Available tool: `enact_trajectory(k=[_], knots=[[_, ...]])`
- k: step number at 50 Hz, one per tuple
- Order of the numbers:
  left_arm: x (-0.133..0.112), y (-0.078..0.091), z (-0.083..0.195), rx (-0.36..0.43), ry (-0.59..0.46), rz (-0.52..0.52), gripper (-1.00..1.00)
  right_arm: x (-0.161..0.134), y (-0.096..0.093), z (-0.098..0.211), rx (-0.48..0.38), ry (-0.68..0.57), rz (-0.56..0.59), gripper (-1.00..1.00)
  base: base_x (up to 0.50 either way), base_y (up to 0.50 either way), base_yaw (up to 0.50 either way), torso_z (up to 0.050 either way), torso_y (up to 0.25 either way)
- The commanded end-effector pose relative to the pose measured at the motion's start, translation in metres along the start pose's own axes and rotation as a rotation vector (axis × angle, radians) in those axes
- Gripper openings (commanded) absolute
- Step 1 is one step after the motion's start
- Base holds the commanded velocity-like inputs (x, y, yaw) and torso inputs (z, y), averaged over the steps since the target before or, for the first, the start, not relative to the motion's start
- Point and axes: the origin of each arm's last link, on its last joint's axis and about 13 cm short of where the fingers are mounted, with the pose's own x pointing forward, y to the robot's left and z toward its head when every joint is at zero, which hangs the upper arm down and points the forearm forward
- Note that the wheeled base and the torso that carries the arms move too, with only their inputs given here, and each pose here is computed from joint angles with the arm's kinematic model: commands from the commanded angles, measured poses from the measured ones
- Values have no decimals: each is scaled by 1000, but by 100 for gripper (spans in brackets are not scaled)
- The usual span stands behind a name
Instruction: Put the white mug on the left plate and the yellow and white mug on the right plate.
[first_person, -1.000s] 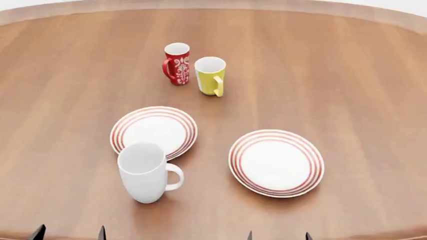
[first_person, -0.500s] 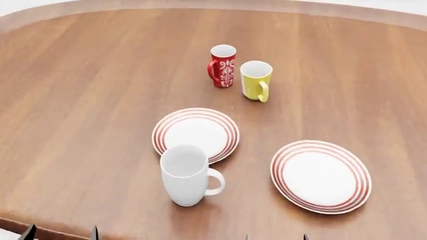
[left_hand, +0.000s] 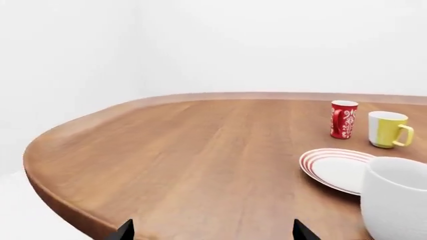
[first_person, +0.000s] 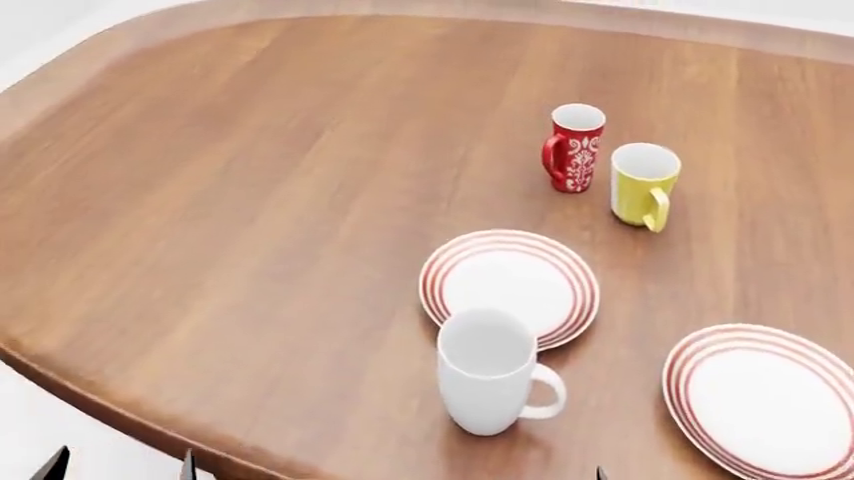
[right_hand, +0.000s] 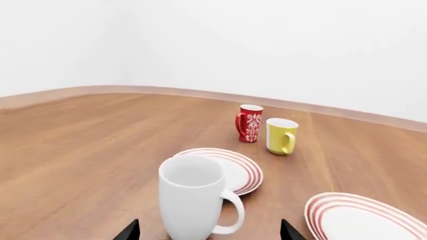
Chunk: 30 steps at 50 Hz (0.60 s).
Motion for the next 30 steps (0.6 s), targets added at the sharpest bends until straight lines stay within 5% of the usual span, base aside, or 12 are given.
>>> enact_trajectory(k=[1, 9, 13, 15, 26, 30], knots=[[0, 0, 1, 3, -5, 0, 100, -1, 1, 1, -10, -2, 11, 100, 53, 15, 500, 0, 0], [-1, 0, 2, 4, -6, 0, 100, -1, 1, 4, -11, -30, 5, 100, 55, 17, 500, 0, 0], [7, 4, 29, 17, -81, -3, 100, 4, -11, 41, 7, -128, -2, 100, 0, 0, 0, 0, 0], [10, 7, 42, 9, -113, 9, 100, 3, -17, 48, 95, -154, -25, 100, 162, -473, 0, 0, 0], [-7, 16, 51, -10, -145, -3, 100, -14, -29, 42, 115, -140, -90, 100, 162, -473, 0, 0, 0], [-7, 21, 52, -17, -146, 72, 100, -19, -31, 42, 113, -147, -90, 100, 162, -473, 0, 0, 0]])
